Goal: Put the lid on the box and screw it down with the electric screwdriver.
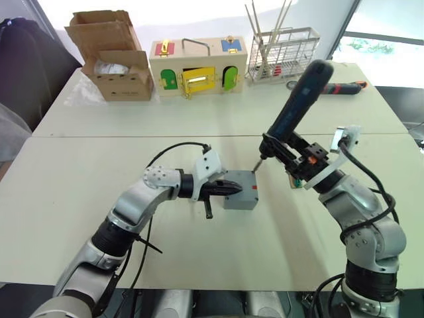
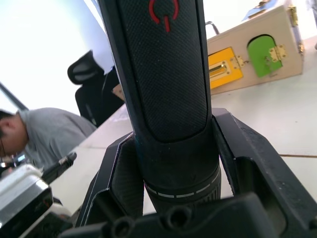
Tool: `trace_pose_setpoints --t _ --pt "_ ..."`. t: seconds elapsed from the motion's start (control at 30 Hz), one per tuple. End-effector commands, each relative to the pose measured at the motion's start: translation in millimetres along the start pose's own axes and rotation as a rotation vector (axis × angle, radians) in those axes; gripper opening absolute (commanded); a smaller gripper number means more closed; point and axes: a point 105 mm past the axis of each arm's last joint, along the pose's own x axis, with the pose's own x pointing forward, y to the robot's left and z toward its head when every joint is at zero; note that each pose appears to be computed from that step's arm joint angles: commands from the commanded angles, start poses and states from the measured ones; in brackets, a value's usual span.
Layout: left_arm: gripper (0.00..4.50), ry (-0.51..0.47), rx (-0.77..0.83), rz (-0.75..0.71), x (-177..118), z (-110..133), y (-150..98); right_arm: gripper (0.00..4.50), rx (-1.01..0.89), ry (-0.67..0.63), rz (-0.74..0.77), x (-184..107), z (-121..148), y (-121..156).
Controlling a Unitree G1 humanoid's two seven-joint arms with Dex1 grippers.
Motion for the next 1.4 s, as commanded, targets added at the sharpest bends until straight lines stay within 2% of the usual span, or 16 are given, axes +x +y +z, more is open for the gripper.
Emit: trace_pose_setpoints --t 0.03,0.2,0.4,0.67,0.8,1.0,1.4 --pt "0.00 0.007 -0.007 0.008 0.5 -2.9 -1.2 1.80 -0.052 0.018 0.045 4.4 -3.9 8.3" --pt "0.00 0.009 -0.007 0.018 1.2 -4.5 0.4 1.80 -0.050 0.034 0.052 8.1 -15.6 11.5" --pt "0.00 0.012 -0.007 0.027 2.1 -6.3 0.8 1.80 -0.078 0.028 -0.062 6.2 -22.8 -11.3" --pt "0.00 0.019 -0.020 0.039 2.3 -11.0 1.7 1.80 -0.094 0.059 0.080 4.0 -31.7 19.8" --pt "0.00 0.022 -0.032 0.047 3.4 -14.2 3.1 1.80 -0.086 0.088 0.145 7.2 -45.7 38.4" --pt "0.00 0.021 -0.039 0.051 5.4 -16.0 2.3 1.80 -0.076 0.129 0.151 8.4 -59.8 39.7" --pt "0.00 0.024 -0.037 0.057 5.0 -17.5 1.6 1.80 -0.057 0.156 0.149 5.7 -69.0 37.3"
